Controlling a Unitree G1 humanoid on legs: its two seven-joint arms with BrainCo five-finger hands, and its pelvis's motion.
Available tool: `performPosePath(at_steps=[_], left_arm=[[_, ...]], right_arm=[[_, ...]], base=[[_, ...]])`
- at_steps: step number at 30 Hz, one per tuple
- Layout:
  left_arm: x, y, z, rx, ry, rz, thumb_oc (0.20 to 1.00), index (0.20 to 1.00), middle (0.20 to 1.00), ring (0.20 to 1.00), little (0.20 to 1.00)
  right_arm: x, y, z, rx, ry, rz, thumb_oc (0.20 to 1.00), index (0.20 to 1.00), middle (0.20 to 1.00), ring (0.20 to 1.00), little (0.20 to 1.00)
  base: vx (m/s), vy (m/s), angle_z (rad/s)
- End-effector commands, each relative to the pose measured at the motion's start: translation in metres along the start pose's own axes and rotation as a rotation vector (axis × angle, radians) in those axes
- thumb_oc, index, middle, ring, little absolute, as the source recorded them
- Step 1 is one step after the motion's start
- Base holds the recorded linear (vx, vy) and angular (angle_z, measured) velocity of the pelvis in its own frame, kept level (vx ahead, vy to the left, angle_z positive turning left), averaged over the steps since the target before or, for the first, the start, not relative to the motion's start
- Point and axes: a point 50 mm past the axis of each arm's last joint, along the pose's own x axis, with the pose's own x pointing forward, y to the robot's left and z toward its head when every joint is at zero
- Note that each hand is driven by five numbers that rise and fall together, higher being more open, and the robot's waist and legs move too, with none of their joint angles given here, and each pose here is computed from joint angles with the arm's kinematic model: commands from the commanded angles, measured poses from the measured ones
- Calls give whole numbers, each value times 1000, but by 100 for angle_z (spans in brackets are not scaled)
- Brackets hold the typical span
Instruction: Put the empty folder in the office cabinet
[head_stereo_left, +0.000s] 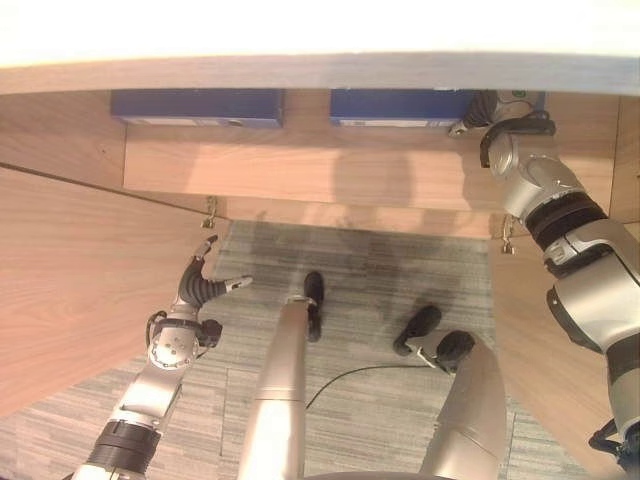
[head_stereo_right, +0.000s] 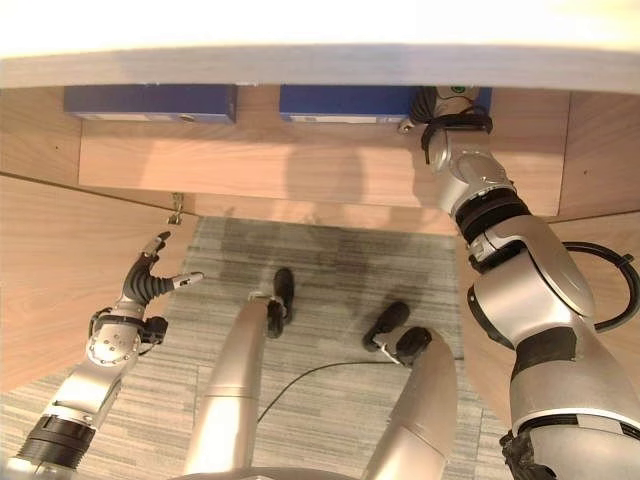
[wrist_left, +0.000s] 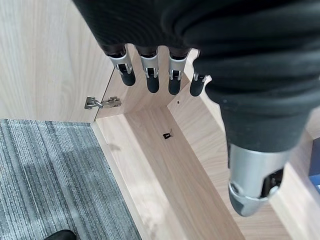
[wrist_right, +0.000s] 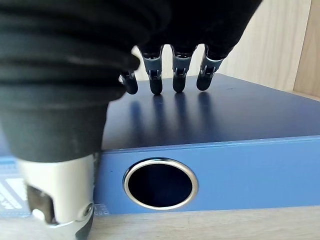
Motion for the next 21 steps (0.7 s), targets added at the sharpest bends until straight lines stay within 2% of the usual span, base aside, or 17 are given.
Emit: performPosePath(at_steps=[1,18,21], left_arm=[[10,14,28,-8,-128,51,1000,1000,1000,1000,1000],[6,16,12,25,-55,54,1000,1000,1000,1000,1000],[6,18,9,40,-40,55,1000,1000,1000,1000,1000]], right_arm=[[6,-4,13,-3,-11,27,1000,1000,1000,1000,1000],[4,-70,20,192,-114,-255,1000,1000,1000,1000,1000],[1,-76,23,378,-121,-275,1000,1000,1000,1000,1000]], base=[[0,0,0],[1,0,-1],[7,-13,-5]])
